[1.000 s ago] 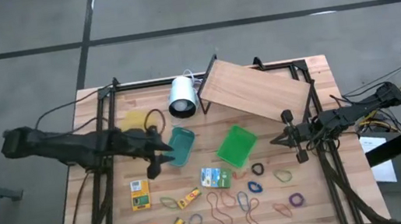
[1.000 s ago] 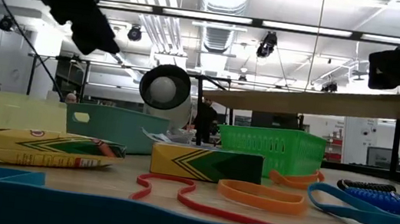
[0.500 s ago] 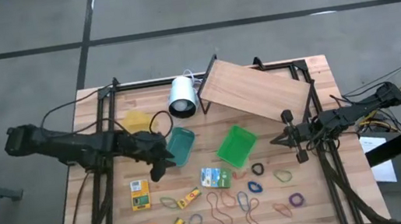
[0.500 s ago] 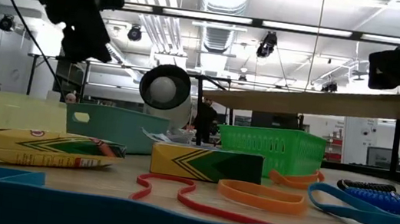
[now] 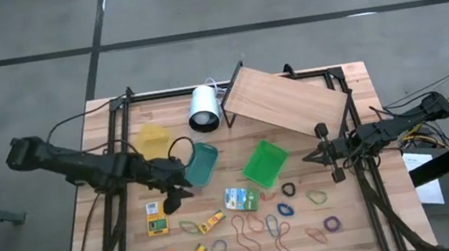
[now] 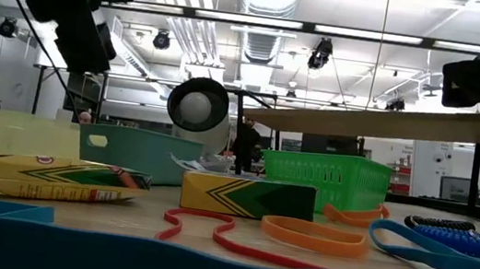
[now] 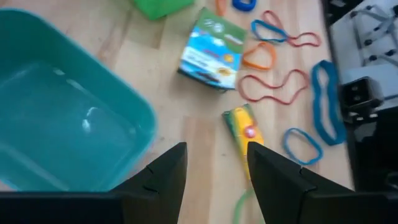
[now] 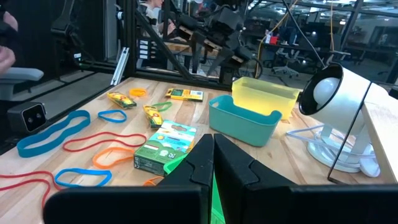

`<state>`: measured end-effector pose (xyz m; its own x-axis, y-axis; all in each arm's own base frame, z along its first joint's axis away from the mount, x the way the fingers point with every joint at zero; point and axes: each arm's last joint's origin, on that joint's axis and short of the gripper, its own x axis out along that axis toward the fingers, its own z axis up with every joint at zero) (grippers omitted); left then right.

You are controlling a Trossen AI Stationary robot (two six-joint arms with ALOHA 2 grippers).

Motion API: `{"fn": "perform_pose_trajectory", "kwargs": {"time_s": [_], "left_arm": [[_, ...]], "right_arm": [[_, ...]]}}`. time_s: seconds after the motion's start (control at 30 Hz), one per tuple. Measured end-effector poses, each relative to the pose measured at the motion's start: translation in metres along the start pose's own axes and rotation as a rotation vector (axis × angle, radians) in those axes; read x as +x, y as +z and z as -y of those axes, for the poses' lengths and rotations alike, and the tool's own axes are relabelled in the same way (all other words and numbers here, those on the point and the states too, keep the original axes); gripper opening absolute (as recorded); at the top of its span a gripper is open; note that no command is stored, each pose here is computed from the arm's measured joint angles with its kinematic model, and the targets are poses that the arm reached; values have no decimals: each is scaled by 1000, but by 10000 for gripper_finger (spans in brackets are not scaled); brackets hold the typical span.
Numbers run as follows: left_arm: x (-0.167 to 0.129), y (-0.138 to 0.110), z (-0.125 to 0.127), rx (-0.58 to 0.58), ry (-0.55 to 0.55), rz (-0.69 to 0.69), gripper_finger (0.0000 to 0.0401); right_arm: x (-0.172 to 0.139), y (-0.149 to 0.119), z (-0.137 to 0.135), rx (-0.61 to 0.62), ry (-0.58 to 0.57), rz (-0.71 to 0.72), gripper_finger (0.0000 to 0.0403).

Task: Pick & Place Office Desk Supplies
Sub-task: Put the left green rubber band into the green bin

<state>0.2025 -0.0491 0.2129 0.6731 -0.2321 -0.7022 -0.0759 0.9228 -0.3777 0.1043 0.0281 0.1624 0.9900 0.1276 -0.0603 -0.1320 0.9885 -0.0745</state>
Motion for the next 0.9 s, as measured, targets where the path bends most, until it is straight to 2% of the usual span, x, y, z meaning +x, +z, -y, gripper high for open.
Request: {"fn": "perform_pose_trajectory", "kwargs": {"time_s": [0.2,0.4,0.57,0.9], "left_arm": [[6,-11,23,61,-8,12,173],[12,-27,41,55,16,-21,173],[27,-36,46,56,85,-27,173],[56,-61,48,85,140,-208,173]], "right_arm": [[0,0,0,0,0,0,8],[0,0,0,0,0,0,8],[0,0,0,0,-1,0,8],[0,0,0,0,-1,0,8]]}}
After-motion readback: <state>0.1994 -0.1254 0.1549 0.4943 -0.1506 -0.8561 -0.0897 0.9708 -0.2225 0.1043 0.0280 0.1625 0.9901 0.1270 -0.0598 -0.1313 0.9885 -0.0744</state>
